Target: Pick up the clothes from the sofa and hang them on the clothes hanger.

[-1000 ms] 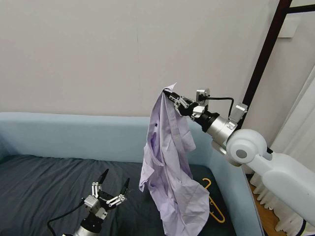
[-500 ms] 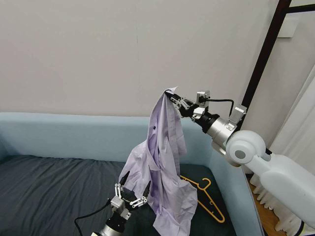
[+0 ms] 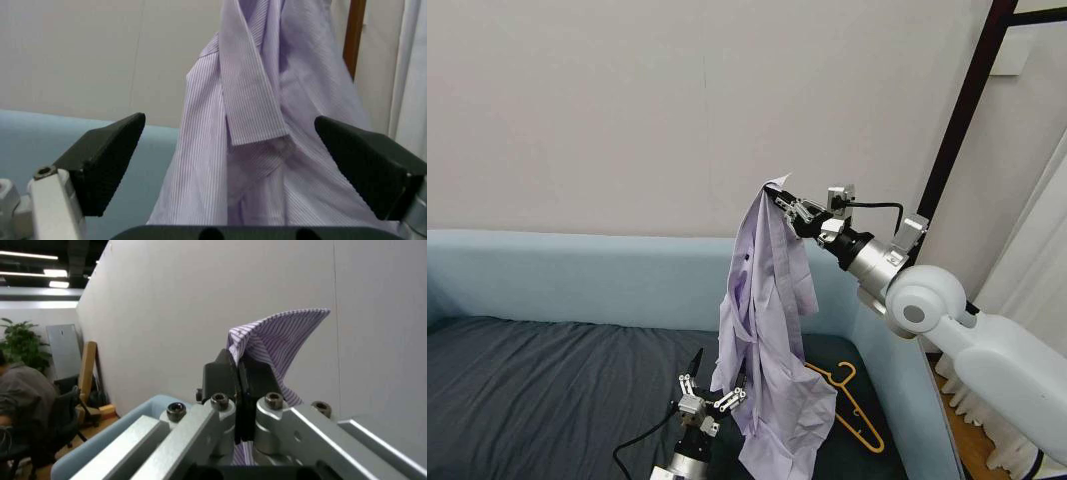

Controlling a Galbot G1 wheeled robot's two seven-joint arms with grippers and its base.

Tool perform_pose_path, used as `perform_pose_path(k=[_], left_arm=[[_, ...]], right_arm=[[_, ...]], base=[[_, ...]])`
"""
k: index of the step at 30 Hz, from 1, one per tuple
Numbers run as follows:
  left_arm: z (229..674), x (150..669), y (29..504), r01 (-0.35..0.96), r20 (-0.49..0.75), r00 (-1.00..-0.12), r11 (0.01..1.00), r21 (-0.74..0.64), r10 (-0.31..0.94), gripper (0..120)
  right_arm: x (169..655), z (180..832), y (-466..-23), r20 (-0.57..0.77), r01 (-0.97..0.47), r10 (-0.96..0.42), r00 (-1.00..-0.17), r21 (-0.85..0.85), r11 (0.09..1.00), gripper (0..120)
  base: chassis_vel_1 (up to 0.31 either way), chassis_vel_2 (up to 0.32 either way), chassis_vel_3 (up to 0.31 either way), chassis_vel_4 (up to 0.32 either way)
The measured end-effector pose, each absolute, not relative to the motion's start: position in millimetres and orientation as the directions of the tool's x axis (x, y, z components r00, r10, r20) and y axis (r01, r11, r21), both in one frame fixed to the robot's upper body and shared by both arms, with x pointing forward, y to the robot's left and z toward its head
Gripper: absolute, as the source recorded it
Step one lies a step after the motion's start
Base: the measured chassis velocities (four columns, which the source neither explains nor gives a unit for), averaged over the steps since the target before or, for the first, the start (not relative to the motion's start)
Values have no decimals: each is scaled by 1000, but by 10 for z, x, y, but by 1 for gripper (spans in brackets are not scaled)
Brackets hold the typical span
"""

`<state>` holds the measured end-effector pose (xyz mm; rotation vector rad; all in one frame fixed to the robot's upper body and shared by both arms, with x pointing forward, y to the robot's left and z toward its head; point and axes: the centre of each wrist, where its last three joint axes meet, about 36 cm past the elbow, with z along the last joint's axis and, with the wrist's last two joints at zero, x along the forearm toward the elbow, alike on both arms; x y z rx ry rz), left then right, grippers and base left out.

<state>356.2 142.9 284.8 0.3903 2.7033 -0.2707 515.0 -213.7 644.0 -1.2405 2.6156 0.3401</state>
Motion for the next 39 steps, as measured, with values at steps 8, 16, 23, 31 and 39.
perform_pose_path(k=[8, 16, 23, 31, 39], left_arm=[[2843, 3516, 1681, 359, -396, -865, 931, -60, 308, 100], [2988, 3480, 2446, 438, -373, -820, 896, 78, 433, 100], [3053, 3497, 2587, 531, -380, -771, 845, 57, 511, 100], [3087, 3716, 2813, 580, -349, -738, 808, 108, 577, 100], [3000, 4005, 2659, 589, -346, -738, 803, 88, 579, 100]], right_arm=[[5212, 6378, -2031, -304, -787, -732, -610, 123, 605, 0], [5345, 6398, -1940, -338, -786, -717, -609, 137, 603, 0], [5446, 6337, -1933, -337, -771, -700, -630, 156, 618, 0], [5464, 6264, -1914, -326, -770, -704, -631, 158, 618, 0], [5523, 6214, -1853, -314, -771, -708, -632, 161, 617, 0]], base=[[0, 0, 0, 0], [0, 0, 0, 0], [0, 0, 0, 0], [0, 0, 0, 0], [0, 0, 0, 0]])
